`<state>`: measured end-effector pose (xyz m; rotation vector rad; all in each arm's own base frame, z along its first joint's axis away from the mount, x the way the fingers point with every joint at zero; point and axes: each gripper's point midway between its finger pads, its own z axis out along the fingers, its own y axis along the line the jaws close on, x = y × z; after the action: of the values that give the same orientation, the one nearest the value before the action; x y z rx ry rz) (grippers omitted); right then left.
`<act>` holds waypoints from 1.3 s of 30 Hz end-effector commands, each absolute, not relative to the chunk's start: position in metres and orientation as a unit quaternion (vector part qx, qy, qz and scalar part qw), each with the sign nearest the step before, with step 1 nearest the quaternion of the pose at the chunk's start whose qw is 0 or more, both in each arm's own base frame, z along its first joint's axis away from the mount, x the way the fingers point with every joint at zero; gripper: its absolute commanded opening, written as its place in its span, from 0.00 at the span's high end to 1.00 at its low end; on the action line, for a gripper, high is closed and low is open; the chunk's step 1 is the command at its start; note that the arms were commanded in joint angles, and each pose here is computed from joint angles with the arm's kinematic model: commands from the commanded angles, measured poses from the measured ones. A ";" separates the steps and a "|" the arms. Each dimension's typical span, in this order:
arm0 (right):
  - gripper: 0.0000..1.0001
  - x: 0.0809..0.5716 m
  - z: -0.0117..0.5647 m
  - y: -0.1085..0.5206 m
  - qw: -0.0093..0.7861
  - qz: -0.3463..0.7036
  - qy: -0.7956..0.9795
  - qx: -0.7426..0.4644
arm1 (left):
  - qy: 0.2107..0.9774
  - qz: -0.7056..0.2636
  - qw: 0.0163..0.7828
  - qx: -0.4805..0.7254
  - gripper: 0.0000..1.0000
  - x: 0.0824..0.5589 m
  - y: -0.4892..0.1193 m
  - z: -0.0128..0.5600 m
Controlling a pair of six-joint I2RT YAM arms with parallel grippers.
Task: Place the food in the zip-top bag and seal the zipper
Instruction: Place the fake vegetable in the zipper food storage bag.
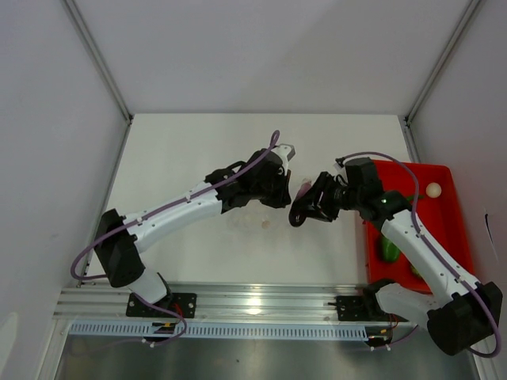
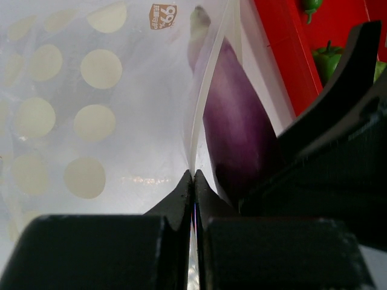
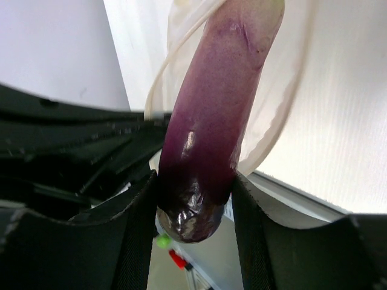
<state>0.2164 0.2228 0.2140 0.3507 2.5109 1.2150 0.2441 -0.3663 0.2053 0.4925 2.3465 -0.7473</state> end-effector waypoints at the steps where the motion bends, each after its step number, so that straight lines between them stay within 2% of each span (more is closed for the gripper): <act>1: 0.75 0.239 0.227 0.215 0.206 0.431 0.865 0.156 | 0.867 -0.319 0.333 0.189 0.99 0.237 -0.370 0.234; 8: 0.74 0.253 0.206 0.202 0.223 0.388 0.875 0.185 | 0.867 -0.333 0.328 0.175 0.99 0.234 -0.371 0.241; 12: 0.69 0.256 0.198 0.204 0.228 0.381 0.878 0.180 | 0.865 -0.355 0.311 0.169 0.99 0.228 -0.378 0.244; 14: 0.61 0.258 0.200 0.206 0.235 0.377 0.879 0.174 | 0.865 -0.360 0.304 0.169 0.99 0.226 -0.381 0.243; 15: 0.53 0.256 0.201 0.210 0.235 0.376 0.881 0.166 | 0.865 -0.362 0.303 0.170 0.99 0.226 -0.382 0.244; 19: 0.37 0.254 0.209 0.211 0.248 0.361 0.886 0.151 | 0.869 -0.354 0.304 0.166 0.99 0.228 -0.381 0.243; 22: 0.32 0.248 0.216 0.208 0.256 0.359 0.885 0.148 | 0.870 -0.352 0.305 0.164 0.99 0.230 -0.381 0.243; 25: 0.29 0.242 0.222 0.204 0.260 0.361 0.884 0.147 | 0.871 -0.350 0.302 0.164 1.00 0.230 -0.383 0.240; 32: 0.30 0.229 0.250 0.175 0.294 0.329 0.884 0.154 | 0.876 -0.339 0.302 0.162 0.99 0.234 -0.381 0.235; 39: 0.31 0.237 0.293 0.066 0.388 0.193 0.871 0.231 | 0.882 -0.333 0.296 0.157 0.99 0.236 -0.370 0.231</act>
<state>0.2482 0.1129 0.2841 0.5546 2.2355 0.7092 0.2340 -0.3708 0.2172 0.4281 2.3695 -0.8529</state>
